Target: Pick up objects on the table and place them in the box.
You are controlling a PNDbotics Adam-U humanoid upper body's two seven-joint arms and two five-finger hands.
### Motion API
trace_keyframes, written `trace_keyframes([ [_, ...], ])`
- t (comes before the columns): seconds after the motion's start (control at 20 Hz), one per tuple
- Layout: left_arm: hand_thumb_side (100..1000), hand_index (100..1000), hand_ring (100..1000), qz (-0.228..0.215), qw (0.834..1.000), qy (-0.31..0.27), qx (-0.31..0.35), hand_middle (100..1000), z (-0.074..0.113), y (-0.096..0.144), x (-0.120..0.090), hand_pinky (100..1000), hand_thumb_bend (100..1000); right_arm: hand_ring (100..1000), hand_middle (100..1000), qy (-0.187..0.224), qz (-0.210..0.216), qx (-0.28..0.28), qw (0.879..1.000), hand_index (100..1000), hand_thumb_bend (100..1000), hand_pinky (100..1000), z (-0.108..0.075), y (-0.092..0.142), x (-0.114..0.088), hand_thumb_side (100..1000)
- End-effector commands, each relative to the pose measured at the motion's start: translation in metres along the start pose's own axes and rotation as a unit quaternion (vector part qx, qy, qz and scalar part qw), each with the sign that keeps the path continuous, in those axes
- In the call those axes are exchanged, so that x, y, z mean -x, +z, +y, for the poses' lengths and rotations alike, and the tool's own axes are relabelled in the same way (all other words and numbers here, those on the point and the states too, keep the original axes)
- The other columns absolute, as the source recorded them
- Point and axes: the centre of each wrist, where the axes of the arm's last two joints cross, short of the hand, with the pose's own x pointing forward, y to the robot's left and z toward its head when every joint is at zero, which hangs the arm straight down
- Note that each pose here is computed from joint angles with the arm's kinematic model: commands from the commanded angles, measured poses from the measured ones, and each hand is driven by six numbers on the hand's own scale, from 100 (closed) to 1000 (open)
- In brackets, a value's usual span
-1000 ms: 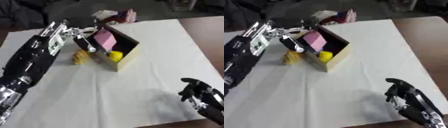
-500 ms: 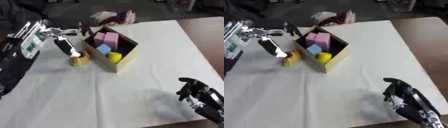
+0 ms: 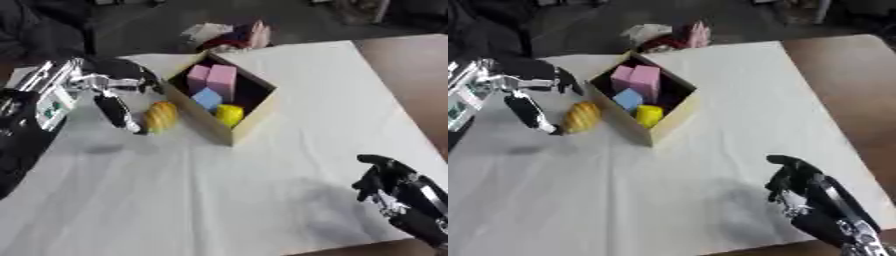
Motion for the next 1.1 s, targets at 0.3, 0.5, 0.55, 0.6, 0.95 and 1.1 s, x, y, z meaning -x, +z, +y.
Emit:
trace_keyframes([
  [0.3, 378, 903, 744, 0.064, 0.995, 0.043, -0.062, 817, -0.011, -0.022, 0.010, 762, 411, 463, 484, 0.008, -0.007, -0.001, 1.000, 841, 100, 691, -0.004, -0.002, -0.005, 370],
  [0.5, 360, 898, 734, 0.065, 0.993, 0.063, -0.073, 809, -0.020, -0.032, 0.006, 752, 373, 463, 484, 0.007, -0.008, -0.002, 1.000, 841, 100, 691, -0.003, -0.002, -0.005, 372],
  [0.55, 360, 871, 699, 0.061, 0.993, 0.066, -0.072, 775, -0.021, -0.033, 0.005, 730, 342, 463, 484, 0.007, -0.008, -0.002, 1.000, 841, 100, 691, -0.003, -0.002, -0.005, 373],
  [0.6, 357, 859, 681, 0.058, 0.994, 0.067, -0.072, 759, -0.022, -0.035, 0.004, 719, 316, 462, 484, 0.007, -0.008, -0.002, 1.000, 841, 100, 691, -0.003, -0.002, -0.005, 371],
  [0.95, 291, 609, 435, 0.022, 0.992, 0.050, -0.111, 447, 0.000, -0.018, 0.004, 545, 104, 463, 484, 0.008, -0.006, 0.000, 1.000, 841, 100, 691, -0.004, -0.002, -0.005, 372],
  [1.1, 277, 576, 406, 0.005, 0.986, 0.037, -0.163, 412, 0.034, 0.006, 0.004, 525, 100, 462, 483, 0.009, -0.004, 0.001, 1.000, 841, 100, 691, -0.005, -0.001, -0.004, 373],
])
